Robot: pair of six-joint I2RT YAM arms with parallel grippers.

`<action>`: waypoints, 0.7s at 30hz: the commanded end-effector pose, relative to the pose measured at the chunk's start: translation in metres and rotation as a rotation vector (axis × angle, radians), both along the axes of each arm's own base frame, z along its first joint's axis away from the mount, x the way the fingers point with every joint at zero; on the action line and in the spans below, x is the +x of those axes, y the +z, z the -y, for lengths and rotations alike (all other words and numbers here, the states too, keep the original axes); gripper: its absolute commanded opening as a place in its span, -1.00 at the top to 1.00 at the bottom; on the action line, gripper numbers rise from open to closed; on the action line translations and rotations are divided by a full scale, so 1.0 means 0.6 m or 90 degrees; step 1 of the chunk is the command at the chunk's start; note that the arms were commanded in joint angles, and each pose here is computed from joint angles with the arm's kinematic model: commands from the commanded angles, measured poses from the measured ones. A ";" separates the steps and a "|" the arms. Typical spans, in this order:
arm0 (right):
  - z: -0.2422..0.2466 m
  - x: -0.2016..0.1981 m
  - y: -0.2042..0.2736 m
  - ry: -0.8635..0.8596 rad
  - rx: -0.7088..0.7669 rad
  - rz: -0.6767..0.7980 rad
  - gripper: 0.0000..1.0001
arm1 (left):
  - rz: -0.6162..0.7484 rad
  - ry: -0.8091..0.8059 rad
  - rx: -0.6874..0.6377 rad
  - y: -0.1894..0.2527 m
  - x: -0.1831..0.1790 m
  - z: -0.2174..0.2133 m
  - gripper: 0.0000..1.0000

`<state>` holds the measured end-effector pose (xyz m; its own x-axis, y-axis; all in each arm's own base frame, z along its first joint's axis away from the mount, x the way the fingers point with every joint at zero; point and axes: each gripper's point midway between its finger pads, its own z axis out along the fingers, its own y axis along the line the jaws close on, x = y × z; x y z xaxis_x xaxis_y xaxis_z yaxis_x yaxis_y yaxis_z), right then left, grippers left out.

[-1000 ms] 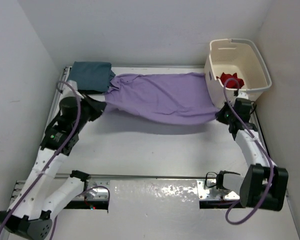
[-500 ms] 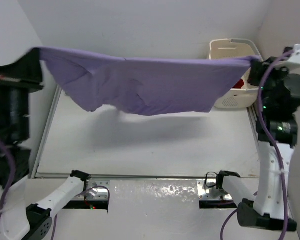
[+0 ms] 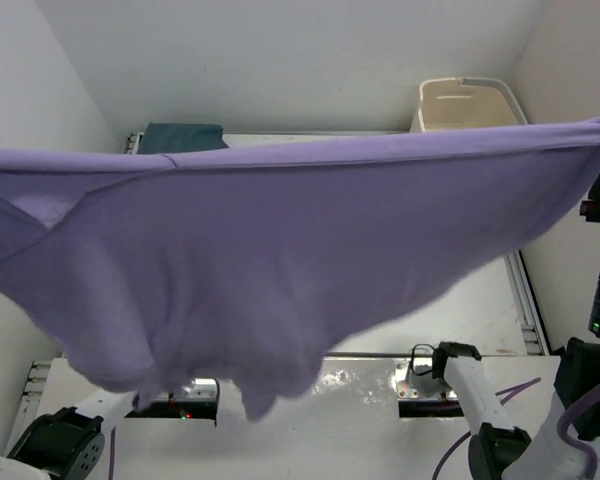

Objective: Fold and stack the t-shirts
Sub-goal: Flatten out the tshirt

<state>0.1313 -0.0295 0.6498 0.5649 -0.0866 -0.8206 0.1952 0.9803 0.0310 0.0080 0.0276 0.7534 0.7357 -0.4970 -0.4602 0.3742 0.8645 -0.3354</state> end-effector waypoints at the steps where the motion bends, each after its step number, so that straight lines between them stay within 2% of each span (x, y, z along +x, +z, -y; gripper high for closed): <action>1: 0.044 0.075 -0.087 -0.068 0.027 -0.128 1.00 | -0.037 0.052 -0.011 0.007 0.075 -0.004 1.00; 3: 0.039 0.104 -0.109 -0.047 0.031 -0.150 1.00 | -0.098 0.050 -0.004 -0.018 0.150 0.015 1.00; 4: 0.039 0.138 -0.147 -0.032 0.041 -0.186 1.00 | -0.120 0.046 -0.006 -0.030 0.178 0.022 1.00; 5: 0.021 0.164 -0.166 0.015 0.038 -0.203 1.00 | -0.171 0.045 0.013 -0.065 0.241 0.042 1.00; 7: 0.011 0.207 -0.199 0.054 0.056 -0.220 1.00 | -0.219 0.053 0.010 -0.103 0.316 0.057 1.00; 8: -0.010 0.252 -0.263 0.115 0.068 -0.276 1.00 | -0.271 0.064 0.026 -0.148 0.372 0.070 1.00; 9: -0.018 0.272 -0.279 0.139 0.076 -0.278 1.00 | -0.314 0.093 0.030 -0.180 0.421 0.072 1.00; 10: -0.025 0.306 -0.354 0.169 0.113 -0.331 1.00 | -0.365 0.108 0.052 -0.231 0.469 0.082 1.00; 11: -0.043 0.322 -0.368 0.214 0.102 -0.327 1.00 | -0.393 0.124 0.076 -0.262 0.499 0.087 1.00; 12: -0.045 0.336 -0.398 0.221 0.112 -0.344 1.00 | -0.418 0.128 0.090 -0.294 0.537 0.097 1.00; 13: -0.043 0.353 -0.463 0.223 0.138 -0.390 1.00 | -0.464 0.131 0.114 -0.354 0.578 0.106 1.00; 14: -0.047 0.373 -0.496 0.236 0.141 -0.408 1.00 | -0.487 0.138 0.099 -0.386 0.605 0.092 1.00; 16: -0.056 0.392 -0.583 0.243 0.139 -0.476 1.00 | -0.551 0.100 0.123 -0.485 0.682 0.095 1.00; 18: -0.072 0.422 -0.687 0.241 0.131 -0.591 1.00 | -0.609 0.055 0.114 -0.574 0.752 0.072 1.00; 21: -0.085 0.464 -0.804 0.248 0.104 -0.701 1.00 | -0.654 0.021 0.143 -0.693 0.830 0.077 1.00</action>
<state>0.3813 0.0109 0.1750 -0.5167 0.1677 -0.8396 -0.0367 0.9754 0.2175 0.4796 -0.0159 0.3100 -0.1889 -0.2673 -0.9449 -0.1473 0.9591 -0.2419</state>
